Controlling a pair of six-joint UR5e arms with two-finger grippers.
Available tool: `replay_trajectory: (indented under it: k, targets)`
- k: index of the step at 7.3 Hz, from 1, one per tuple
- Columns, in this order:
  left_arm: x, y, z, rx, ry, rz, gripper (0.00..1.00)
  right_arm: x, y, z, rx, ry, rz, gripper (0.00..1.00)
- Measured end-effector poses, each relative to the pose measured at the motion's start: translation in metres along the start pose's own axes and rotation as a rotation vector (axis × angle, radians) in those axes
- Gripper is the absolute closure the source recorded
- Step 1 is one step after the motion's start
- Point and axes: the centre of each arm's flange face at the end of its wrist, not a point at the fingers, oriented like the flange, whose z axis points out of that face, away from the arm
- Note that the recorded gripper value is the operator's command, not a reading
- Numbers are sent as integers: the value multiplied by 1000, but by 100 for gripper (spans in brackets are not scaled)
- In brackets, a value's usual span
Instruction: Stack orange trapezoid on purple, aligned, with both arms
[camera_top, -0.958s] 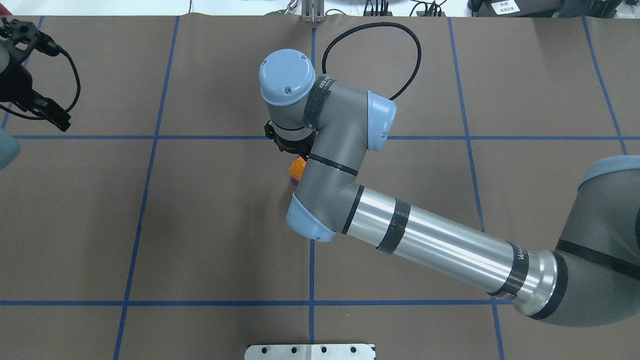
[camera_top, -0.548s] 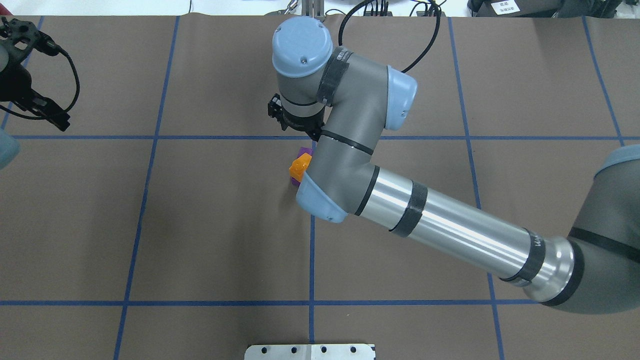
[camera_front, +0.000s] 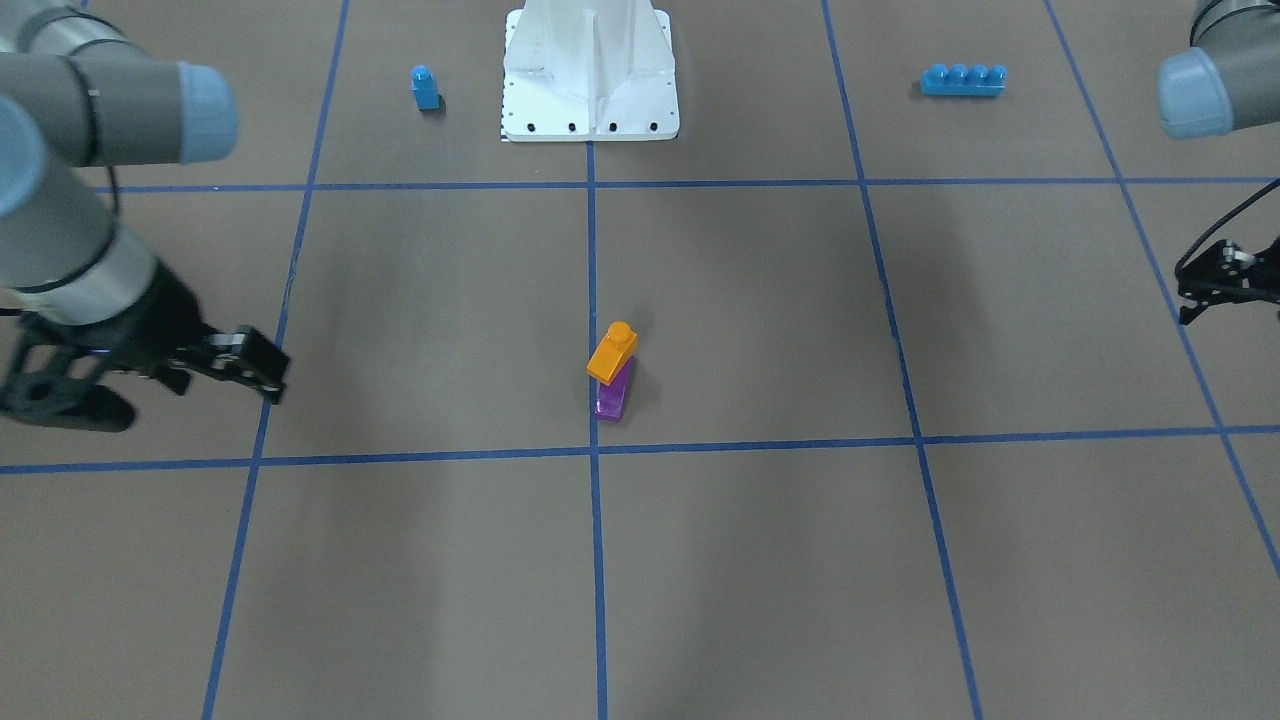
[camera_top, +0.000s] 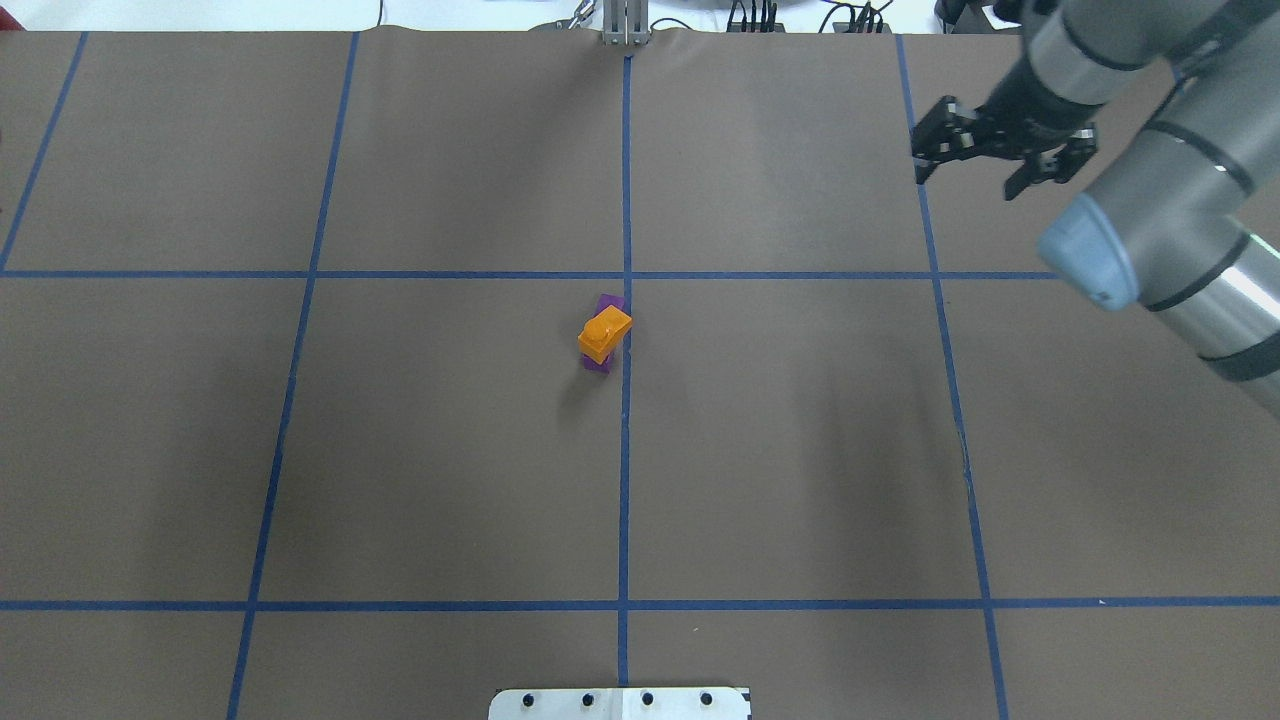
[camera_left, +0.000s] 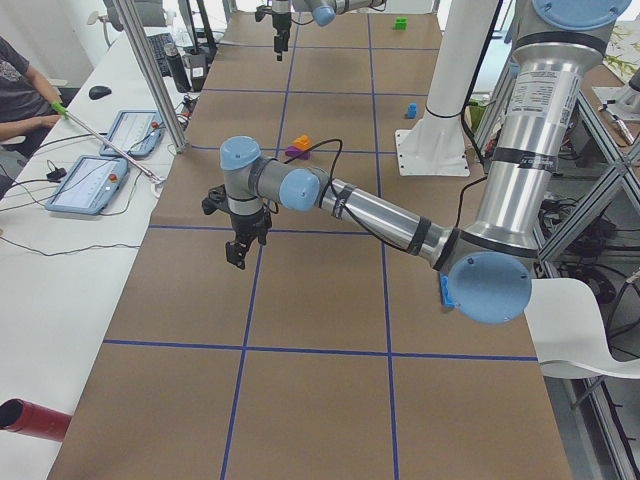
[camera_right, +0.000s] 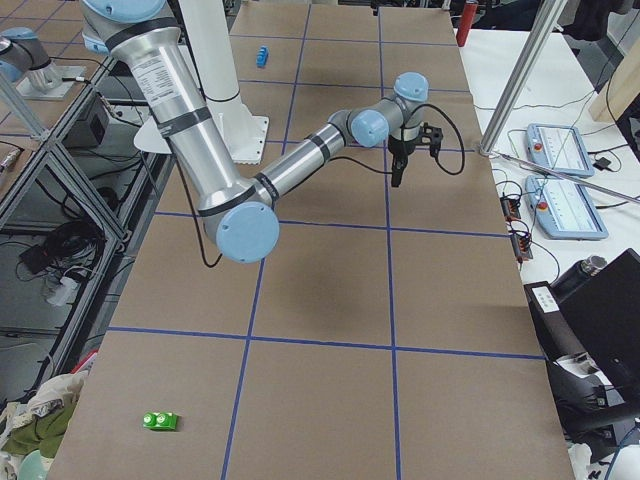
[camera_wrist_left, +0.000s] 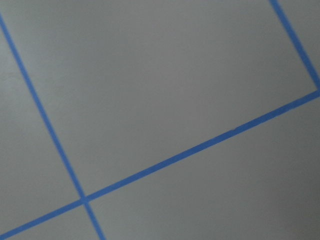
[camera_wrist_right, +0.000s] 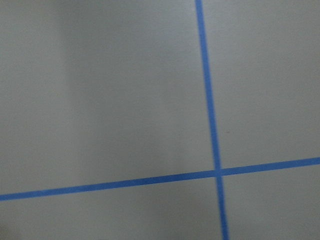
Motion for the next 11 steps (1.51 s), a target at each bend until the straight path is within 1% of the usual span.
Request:
replay_trajectory:
  k: [1,2,3,4,5,7,8,10,11]
  targets:
    - [-17,22,-3,2,14,-25,0,92,-2,-12,-6,12,-53,0]
    - [-37,47,-2,-2,19,-62,0,169,8,-16,-11,29,-85,0]
    - [-57,72,3,-9,18,-100,0,225,21,-13,-14,43,-103,0]
    - [-73,90,5,-9,15,-134,0,274,29,-11,-3,50,-107,0]
    - [-85,102,5,-12,14,-166,0,309,33,-10,8,52,-89,0]
    - [-102,115,14,-36,19,-210,0,349,42,-15,17,47,-48,0]
    - [-108,120,22,-52,26,-226,0,361,50,-16,12,34,-39,0]
    - [-113,133,36,-77,65,-256,0,375,65,-13,-5,5,-30,0]
    - [-114,137,38,-78,82,-265,0,378,69,-12,-11,0,-27,0]
